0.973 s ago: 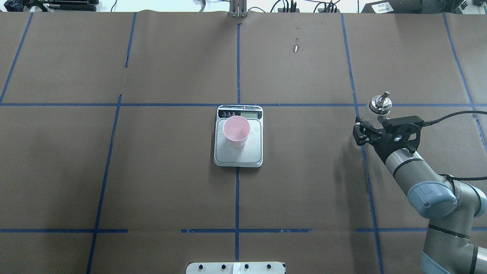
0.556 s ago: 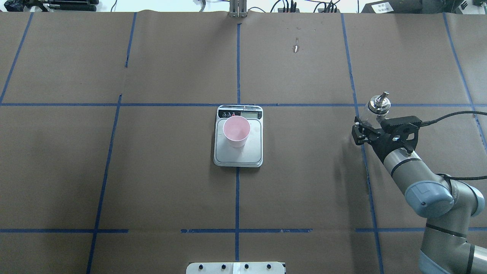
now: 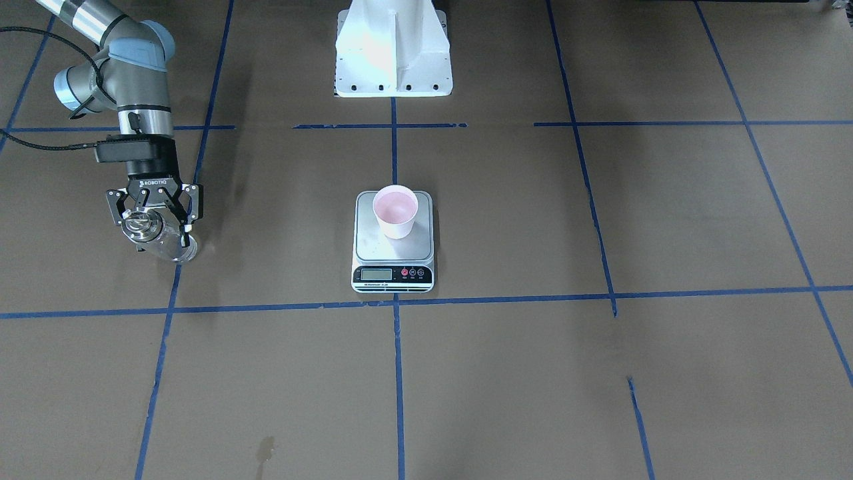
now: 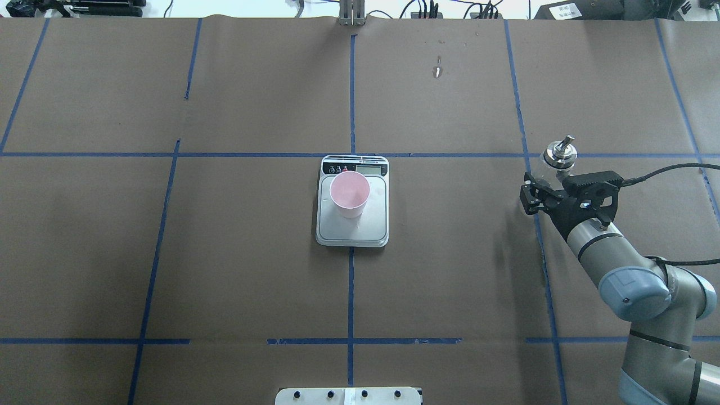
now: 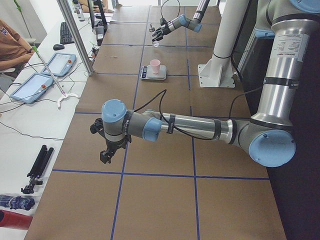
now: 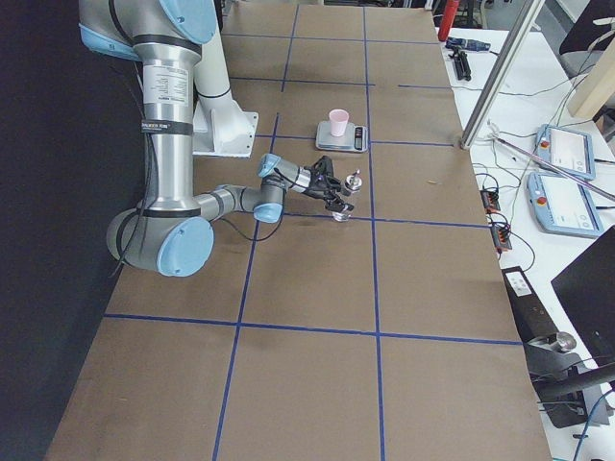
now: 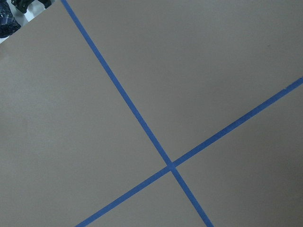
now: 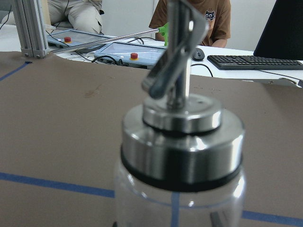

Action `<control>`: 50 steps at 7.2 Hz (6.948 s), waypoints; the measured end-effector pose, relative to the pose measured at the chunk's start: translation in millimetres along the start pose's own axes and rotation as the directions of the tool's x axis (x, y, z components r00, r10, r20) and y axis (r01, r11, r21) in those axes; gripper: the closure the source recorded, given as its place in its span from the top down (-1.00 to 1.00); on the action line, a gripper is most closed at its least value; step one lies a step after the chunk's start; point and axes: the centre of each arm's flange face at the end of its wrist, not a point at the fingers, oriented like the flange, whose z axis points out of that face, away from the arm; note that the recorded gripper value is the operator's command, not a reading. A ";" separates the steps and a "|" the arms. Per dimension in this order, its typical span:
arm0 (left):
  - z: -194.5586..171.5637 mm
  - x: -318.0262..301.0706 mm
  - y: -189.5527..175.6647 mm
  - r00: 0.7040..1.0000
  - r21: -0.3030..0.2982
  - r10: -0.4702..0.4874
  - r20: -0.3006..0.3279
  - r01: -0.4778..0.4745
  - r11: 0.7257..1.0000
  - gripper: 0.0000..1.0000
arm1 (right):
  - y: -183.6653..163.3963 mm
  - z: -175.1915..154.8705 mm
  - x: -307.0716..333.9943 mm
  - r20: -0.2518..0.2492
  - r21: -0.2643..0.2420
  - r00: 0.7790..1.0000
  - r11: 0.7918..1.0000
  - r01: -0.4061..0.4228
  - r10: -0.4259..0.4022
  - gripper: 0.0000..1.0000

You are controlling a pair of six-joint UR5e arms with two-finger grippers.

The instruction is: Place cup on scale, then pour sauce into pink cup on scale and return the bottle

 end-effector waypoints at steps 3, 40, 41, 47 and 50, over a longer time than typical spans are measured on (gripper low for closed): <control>-0.4 0.3 -0.2 1.000 0.001 0.001 0.000 -0.001 1.000 1.00 | -2.6 -0.6 -0.4 0.005 -0.004 1.000 1.000 0.003 -0.003 -0.28; -14.5 10.0 1.5 1.000 0.022 0.017 0.011 -0.017 1.000 1.00 | -164.8 -158.0 129.1 0.199 -0.293 0.979 0.956 0.009 0.052 1.00; -15.5 10.7 1.1 1.000 0.024 0.018 0.012 -0.018 1.000 1.00 | -176.6 -150.4 160.6 0.215 -0.332 0.975 0.943 0.015 0.061 1.00; -19.1 14.7 5.6 1.000 0.028 0.019 0.014 -0.019 0.999 1.00 | -226.1 -142.4 331.4 0.178 -0.525 0.942 0.837 -0.154 0.285 1.00; -15.8 14.6 12.9 1.000 0.022 0.015 0.012 -0.015 1.000 1.00 | -225.1 -130.4 352.2 0.030 -0.529 0.956 0.816 -0.233 0.292 1.00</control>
